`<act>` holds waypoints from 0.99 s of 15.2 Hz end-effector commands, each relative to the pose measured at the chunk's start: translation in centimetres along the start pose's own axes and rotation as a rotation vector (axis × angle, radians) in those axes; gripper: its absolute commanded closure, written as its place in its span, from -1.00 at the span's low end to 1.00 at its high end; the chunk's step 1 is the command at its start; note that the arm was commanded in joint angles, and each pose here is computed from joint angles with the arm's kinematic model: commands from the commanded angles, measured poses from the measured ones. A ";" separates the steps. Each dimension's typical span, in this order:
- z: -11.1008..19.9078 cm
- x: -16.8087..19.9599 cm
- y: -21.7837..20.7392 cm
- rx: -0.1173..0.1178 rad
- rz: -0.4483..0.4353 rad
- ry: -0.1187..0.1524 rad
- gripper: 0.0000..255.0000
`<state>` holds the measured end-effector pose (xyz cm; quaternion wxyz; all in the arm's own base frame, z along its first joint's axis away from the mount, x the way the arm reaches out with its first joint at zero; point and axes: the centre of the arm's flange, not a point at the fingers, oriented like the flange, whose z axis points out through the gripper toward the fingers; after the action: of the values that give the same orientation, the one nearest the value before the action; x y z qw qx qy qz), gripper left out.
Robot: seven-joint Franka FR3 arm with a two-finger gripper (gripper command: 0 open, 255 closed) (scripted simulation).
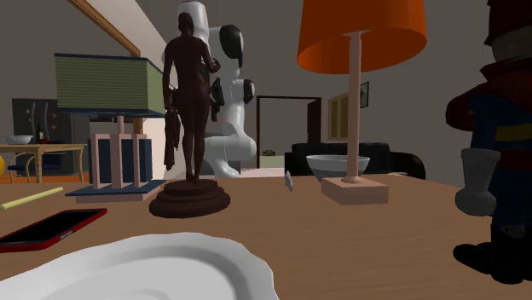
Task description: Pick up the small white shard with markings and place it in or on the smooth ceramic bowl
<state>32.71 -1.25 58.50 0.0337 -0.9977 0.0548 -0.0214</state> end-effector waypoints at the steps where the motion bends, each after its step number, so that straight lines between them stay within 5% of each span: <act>1: 0.0 0.0 0.0 0.000 0.000 0.000 -1.00; 15: 10.1 -1.6 -13.9 0.095 -0.117 -0.006 -1.00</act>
<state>33.01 12.07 50.01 0.0759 -0.9969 -0.0010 -0.0224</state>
